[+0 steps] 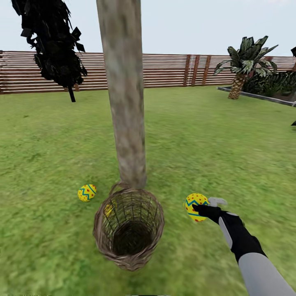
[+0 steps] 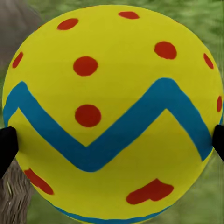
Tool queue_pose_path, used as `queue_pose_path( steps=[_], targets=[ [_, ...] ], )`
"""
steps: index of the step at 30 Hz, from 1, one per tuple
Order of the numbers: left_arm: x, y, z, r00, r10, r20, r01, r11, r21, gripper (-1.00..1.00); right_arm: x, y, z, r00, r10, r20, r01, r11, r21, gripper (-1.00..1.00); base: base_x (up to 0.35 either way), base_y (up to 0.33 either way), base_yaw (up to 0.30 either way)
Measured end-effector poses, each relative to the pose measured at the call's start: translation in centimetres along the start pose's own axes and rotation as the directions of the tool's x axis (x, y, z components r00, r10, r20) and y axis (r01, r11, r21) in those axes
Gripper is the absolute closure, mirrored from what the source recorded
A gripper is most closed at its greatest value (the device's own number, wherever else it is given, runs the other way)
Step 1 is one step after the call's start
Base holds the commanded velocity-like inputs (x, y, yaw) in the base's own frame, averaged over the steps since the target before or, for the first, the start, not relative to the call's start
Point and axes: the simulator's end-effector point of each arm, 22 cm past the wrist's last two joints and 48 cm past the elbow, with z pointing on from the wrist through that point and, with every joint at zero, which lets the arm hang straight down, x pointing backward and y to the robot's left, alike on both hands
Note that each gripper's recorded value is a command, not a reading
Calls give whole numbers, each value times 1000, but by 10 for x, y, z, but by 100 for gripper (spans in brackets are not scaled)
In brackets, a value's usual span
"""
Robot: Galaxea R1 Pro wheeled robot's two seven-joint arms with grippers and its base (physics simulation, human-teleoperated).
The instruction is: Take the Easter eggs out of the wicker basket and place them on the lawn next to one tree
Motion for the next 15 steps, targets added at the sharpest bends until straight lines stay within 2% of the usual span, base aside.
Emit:
queue_pose_path(
  steps=[2, 4, 7, 8, 15],
  targets=[
    [4, 6, -1, 1000, -2, -5, 2, 1000, -11, -100, 5, 23, 4, 1000, -16, -14, 16, 999, -31, 100, 175, -317, 279],
    [10, 16, 0, 1000, -13, -16, 12, 999, -32, -100, 5, 36, 5, 1000, -23, -16, 22, 999, -49, 100, 175, -317, 279],
    [14, 27, 0, 999, -22, -26, 20, 998, -54, -100, -1, 42, 6, 1000, -27, -9, 26, 998, -59, 100, 120, -321, 279],
    [10, 41, -1, 999, -40, -15, 39, 996, -80, -100, -3, 43, 7, 1000, -29, -7, 28, 998, -60, 100, 8, -329, 279],
    [8, 45, -2, 999, -44, -8, 43, 995, -92, -100, -3, 44, 6, 1000, -29, -7, 29, 998, -62, 100, 1, -329, 279]
  ],
)
